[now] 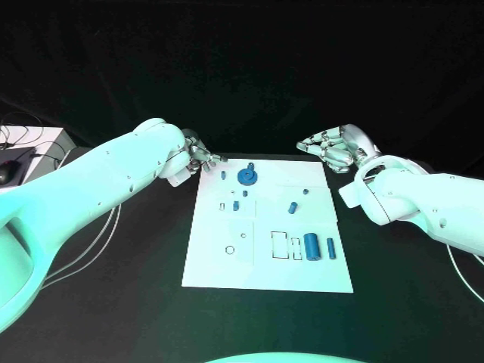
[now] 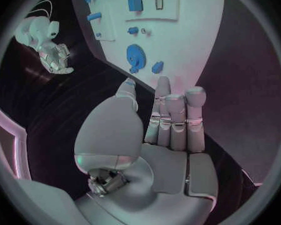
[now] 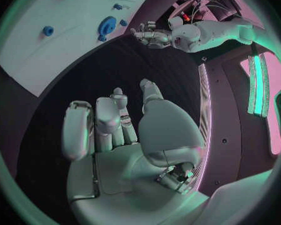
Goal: Assemble the parts on the task board
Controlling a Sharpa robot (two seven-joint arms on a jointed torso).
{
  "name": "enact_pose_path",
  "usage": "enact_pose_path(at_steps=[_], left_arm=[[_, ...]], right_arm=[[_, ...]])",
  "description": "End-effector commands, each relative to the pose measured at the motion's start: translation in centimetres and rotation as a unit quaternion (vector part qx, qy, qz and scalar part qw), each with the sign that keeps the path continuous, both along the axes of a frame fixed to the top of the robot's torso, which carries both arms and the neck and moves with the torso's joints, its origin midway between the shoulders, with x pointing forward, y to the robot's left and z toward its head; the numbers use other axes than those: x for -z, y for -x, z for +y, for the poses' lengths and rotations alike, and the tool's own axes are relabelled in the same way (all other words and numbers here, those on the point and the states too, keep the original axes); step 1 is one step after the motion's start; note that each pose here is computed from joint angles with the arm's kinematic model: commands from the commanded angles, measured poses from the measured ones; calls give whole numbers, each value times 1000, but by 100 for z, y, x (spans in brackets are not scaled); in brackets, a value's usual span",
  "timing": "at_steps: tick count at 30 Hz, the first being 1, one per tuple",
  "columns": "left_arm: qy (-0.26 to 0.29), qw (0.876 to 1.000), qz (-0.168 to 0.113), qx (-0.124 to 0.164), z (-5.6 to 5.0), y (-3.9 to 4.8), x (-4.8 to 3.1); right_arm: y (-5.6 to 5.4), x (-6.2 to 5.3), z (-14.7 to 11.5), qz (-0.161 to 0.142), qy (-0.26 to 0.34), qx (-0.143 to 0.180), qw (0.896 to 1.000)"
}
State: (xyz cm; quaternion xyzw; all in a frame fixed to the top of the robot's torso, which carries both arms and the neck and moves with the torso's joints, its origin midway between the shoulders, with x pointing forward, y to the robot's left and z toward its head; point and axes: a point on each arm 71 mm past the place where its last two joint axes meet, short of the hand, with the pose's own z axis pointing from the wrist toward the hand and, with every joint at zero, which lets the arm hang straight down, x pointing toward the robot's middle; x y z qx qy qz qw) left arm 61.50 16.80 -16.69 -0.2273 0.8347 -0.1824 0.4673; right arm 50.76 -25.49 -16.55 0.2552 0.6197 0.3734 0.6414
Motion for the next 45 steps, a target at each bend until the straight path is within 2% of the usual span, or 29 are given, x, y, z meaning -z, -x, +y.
enact_pose_path(at_steps=[1, 8, 16, 45], left_arm=[[-14, 999, 22, 21, -28, -1, 21], [-16, 999, 29, 19, -20, -20, 45], [-8, 999, 24, 28, -51, -15, 34], [4, 999, 29, 28, -87, -25, 55]], right_arm=[[3, -26, 23, -10, 4, -7, 1000], [4, -47, 40, -12, 2, -9, 1000], [1, -64, 53, -13, 2, -11, 1000], [-7, -68, 78, -13, 3, -13, 1000]])
